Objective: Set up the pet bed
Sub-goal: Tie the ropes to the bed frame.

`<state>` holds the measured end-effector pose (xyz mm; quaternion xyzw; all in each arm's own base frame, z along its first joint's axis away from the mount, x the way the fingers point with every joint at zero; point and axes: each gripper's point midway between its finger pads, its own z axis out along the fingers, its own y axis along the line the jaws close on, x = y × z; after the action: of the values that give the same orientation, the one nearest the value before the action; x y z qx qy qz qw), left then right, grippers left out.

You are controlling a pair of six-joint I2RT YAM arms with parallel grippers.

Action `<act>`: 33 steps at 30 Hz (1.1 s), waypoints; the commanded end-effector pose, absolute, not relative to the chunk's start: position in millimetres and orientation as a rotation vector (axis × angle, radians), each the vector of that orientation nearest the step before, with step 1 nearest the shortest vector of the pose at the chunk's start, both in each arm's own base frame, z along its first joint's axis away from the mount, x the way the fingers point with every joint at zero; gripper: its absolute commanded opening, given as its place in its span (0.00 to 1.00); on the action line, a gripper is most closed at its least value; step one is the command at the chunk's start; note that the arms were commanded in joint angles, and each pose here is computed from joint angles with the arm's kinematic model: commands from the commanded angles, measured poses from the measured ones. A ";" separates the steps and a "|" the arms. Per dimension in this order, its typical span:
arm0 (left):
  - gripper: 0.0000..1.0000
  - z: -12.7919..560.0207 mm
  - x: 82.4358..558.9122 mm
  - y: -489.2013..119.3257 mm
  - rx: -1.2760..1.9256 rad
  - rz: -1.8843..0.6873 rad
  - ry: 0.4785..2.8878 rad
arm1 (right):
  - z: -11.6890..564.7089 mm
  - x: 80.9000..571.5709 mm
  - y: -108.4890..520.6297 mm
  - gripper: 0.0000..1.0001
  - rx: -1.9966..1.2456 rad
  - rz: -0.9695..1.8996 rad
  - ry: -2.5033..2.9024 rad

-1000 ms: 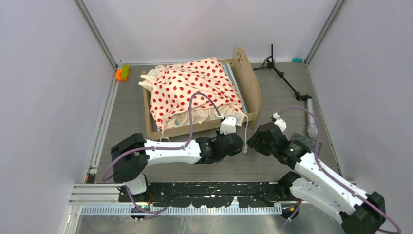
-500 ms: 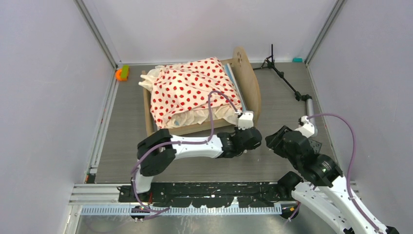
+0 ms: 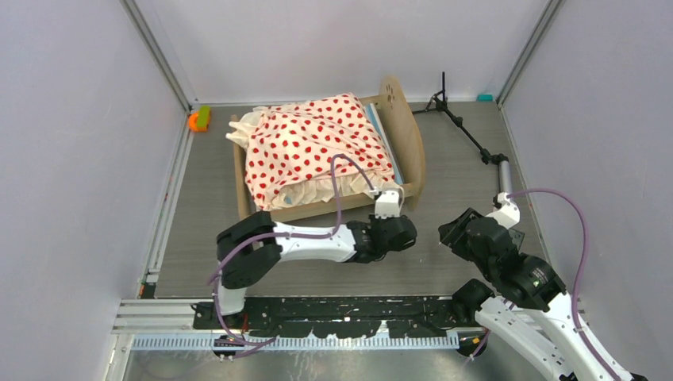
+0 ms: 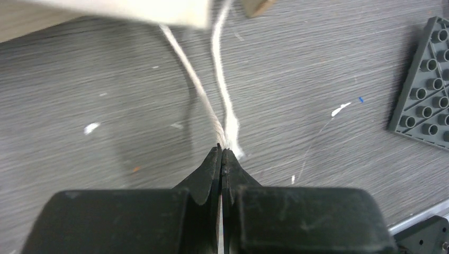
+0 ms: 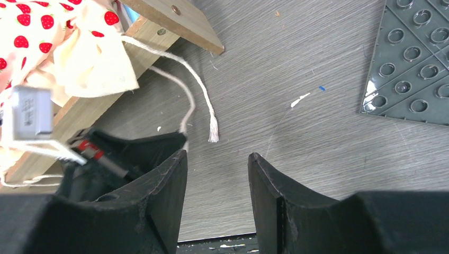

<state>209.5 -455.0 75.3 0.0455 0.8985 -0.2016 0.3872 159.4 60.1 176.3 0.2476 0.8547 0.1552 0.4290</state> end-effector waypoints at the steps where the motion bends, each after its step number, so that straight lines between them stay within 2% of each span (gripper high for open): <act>1: 0.00 124.6 215.8 -422.9 -0.022 -0.543 2.188 | 188.8 166.0 57.2 0.51 0.627 0.381 2.086; 6: 0.00 130.7 213.0 -401.7 -0.060 -0.518 2.183 | 187.8 166.1 58.2 0.51 0.625 0.385 2.088; 16: 0.00 99.8 222.6 -410.1 -0.084 -0.372 2.264 | 188.6 164.9 60.8 0.51 0.623 0.407 2.092; 26: 0.01 91.6 239.2 -449.1 -0.141 -0.474 2.301 | 194.8 162.2 59.1 0.51 0.636 0.432 2.069; 33: 0.06 80.4 248.3 -469.9 -0.171 -0.524 2.334 | 197.9 159.4 57.1 0.51 0.637 0.435 2.067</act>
<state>239.8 -454.8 75.4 -0.0453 0.9111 -0.1785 0.3689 158.2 59.4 180.7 0.2460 0.8517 0.1607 0.4339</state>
